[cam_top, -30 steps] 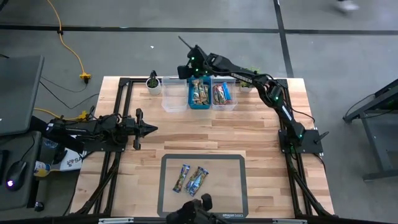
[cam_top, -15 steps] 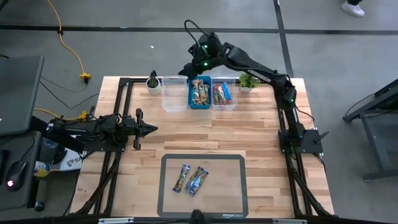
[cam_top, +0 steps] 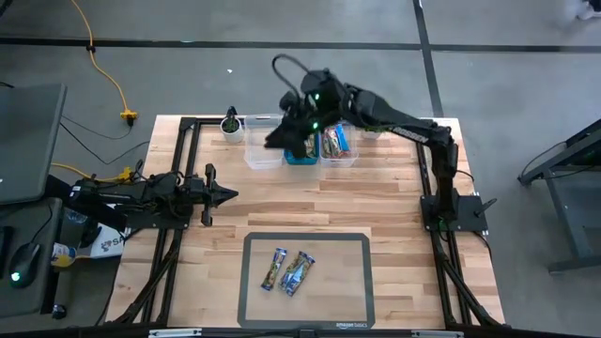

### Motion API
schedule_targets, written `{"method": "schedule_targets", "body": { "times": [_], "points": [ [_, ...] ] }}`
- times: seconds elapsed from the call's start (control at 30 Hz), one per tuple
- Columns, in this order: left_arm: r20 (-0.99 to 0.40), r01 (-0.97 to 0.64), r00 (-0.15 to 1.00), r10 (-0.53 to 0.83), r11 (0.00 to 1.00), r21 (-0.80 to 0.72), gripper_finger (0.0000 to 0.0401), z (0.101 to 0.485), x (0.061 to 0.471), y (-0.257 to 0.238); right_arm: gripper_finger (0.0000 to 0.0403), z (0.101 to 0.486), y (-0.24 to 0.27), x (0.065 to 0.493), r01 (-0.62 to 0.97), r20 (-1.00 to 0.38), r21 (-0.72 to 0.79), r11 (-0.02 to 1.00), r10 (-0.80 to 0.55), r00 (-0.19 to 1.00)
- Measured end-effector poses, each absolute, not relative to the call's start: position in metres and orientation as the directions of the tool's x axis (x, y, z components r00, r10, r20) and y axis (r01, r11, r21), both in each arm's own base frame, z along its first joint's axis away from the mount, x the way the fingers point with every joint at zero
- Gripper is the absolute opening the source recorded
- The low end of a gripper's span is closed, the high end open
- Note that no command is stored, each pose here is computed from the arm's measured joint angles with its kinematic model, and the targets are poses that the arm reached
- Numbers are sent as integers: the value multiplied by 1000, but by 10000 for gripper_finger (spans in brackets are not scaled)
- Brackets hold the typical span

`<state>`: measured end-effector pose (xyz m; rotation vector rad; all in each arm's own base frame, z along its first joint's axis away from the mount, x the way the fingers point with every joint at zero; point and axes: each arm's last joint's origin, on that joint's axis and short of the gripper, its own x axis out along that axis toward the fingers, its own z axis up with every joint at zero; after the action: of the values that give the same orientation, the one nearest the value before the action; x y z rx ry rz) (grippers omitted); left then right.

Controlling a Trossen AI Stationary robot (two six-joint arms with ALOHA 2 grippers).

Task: Pick and place Granola Bars by type
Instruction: Put the blue granola bar into the left transparent bin

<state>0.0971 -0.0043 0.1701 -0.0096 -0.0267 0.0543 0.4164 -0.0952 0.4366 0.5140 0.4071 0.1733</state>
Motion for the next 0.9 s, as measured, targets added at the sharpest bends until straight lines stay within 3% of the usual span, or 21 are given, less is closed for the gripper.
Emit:
{"method": "schedule_targets", "body": {
  "times": [0.2, 0.47, 0.9],
  "points": [
    [26, -54, 998, 54, 998, -10, 1, 170, 97, -4, 149, 435, -41, 425, -83, -351, 597, 798, 353, 867],
    [26, -54, 998, 54, 998, -10, 1, 170, 97, -4, 145, 429, 38, 425, 33, -431, 654, 756, 336, 838],
    [26, -54, 998, 54, 998, -10, 1, 170, 97, -4, 143, 425, 143, 405, 251, -439, 623, 741, 65, 896]
  ]
}}
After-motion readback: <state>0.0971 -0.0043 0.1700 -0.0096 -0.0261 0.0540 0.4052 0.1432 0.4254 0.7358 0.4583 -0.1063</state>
